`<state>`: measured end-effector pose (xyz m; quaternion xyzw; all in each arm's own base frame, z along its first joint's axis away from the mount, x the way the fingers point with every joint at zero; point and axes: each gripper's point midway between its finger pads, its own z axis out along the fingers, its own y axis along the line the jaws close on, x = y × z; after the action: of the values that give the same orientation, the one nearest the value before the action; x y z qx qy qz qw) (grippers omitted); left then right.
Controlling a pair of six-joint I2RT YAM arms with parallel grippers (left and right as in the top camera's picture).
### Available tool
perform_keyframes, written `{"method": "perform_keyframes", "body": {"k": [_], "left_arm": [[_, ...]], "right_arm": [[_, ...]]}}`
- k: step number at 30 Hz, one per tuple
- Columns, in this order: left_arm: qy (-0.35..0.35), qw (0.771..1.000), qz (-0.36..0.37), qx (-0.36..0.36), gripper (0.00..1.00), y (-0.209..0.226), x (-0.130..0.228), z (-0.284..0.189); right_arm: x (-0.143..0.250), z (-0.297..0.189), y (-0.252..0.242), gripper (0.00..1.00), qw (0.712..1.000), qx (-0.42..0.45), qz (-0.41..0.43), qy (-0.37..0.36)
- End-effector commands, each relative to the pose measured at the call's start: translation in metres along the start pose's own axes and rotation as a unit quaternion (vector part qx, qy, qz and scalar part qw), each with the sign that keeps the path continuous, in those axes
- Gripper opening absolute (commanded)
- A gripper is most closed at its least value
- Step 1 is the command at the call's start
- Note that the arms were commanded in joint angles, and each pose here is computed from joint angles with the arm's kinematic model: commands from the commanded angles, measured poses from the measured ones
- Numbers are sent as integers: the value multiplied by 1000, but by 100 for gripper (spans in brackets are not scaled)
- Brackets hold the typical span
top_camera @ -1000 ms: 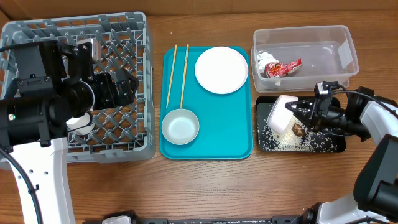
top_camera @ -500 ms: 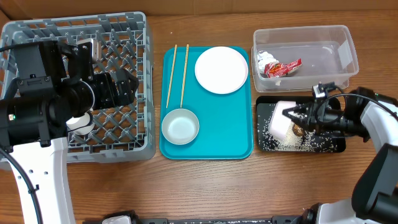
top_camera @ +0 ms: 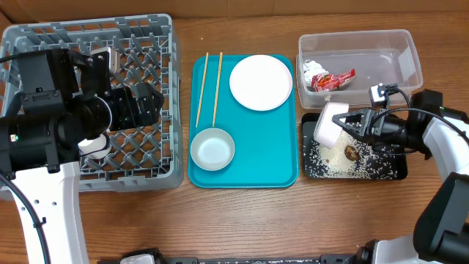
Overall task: Sort waste into correct bins and load items into the dishwasher
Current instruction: 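Set the emptied bowl back on the teal tray with the right gripper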
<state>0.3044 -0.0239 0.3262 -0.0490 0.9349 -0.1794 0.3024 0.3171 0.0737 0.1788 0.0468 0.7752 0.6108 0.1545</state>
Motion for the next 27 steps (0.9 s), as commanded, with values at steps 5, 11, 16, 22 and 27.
{"method": "perform_keyframes", "body": {"k": [5,11,16,22,27], "left_arm": [[-5,1000,14,8,100,-3,-2,-3],[-5,1000,14,8,100,-3,-2,-3],[-13,1000,16,-1,100,0,-6,-3],[-21,1000,6,-2,100,0,-10,-4],[-15,1000,4,-6,100,2,-7,-3]], "right_arm": [[-9,-14,-50,4,976,181,121,-20],[-5,-1,3,4,991,130,9,11],[20,32,33,4,960,251,-92,85],[50,92,14,4,892,414,-140,112],[70,136,-10,4,850,485,-170,111]]}}
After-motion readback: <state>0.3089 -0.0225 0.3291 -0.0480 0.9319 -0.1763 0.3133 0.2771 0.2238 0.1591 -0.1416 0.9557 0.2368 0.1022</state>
